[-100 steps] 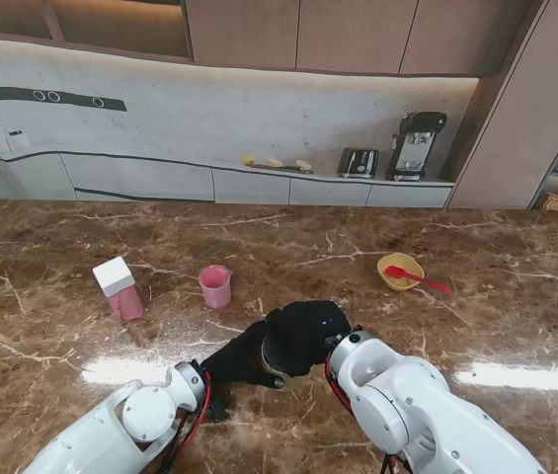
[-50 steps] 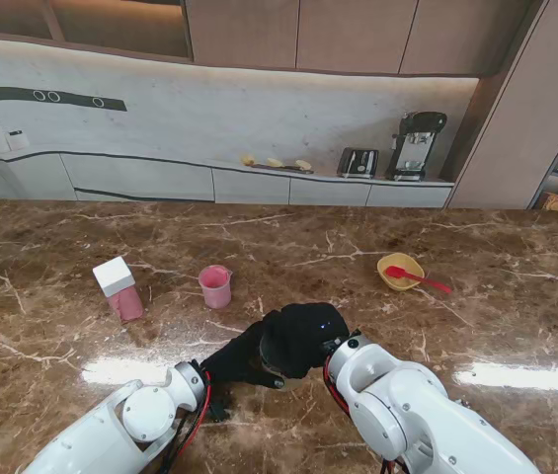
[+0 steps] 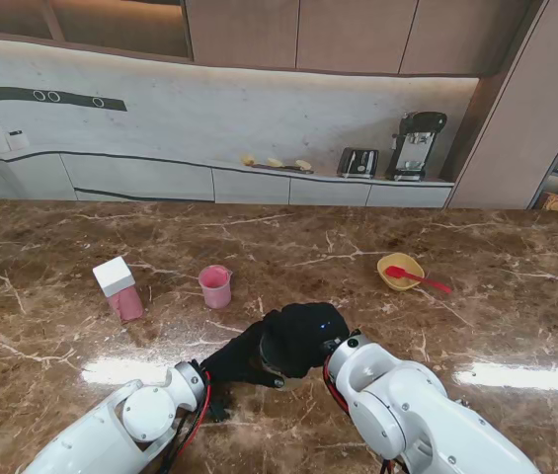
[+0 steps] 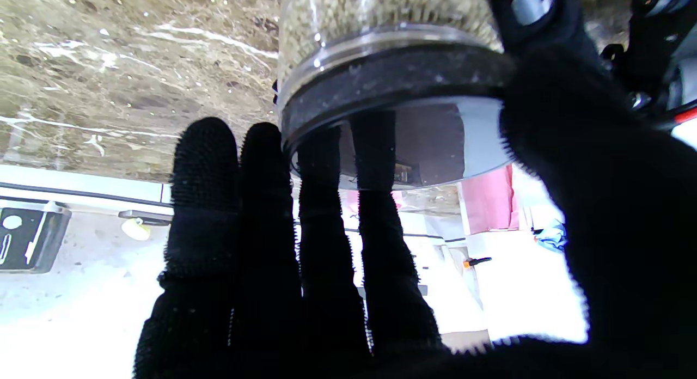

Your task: Measure grain into the airtight container

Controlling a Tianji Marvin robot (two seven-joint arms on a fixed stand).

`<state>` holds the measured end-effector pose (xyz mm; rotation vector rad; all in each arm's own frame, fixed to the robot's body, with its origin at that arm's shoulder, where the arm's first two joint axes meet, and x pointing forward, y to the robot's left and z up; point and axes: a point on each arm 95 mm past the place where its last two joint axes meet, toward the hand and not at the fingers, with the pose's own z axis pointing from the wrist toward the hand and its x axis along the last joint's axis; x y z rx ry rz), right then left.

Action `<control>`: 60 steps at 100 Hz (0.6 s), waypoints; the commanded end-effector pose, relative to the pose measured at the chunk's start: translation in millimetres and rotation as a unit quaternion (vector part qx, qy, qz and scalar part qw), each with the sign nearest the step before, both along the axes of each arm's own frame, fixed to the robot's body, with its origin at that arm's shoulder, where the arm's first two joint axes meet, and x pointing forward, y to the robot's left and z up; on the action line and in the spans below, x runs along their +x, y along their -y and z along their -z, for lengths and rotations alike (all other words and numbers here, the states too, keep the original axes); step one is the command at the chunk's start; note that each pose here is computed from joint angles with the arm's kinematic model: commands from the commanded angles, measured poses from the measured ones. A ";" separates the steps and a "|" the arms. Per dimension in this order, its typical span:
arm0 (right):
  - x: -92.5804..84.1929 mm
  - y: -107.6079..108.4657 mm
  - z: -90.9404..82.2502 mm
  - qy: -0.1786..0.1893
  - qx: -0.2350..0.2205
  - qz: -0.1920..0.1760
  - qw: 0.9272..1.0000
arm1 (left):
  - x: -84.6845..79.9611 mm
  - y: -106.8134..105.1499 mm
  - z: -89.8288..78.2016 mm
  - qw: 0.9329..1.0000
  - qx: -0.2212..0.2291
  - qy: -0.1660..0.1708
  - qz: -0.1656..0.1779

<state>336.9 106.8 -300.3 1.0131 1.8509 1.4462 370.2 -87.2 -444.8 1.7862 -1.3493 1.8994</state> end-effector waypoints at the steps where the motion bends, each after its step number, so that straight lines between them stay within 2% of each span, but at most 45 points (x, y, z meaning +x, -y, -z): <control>1: -7.8 2.8 15.6 -0.025 -0.013 0.001 1.000 | -24.0 -17.8 39.3 0.998 0.040 -0.053 -0.008; 60: -14.6 3.5 31.7 -0.044 -0.010 0.006 0.999 | -24.1 -15.8 39.9 0.997 0.057 -0.047 0.006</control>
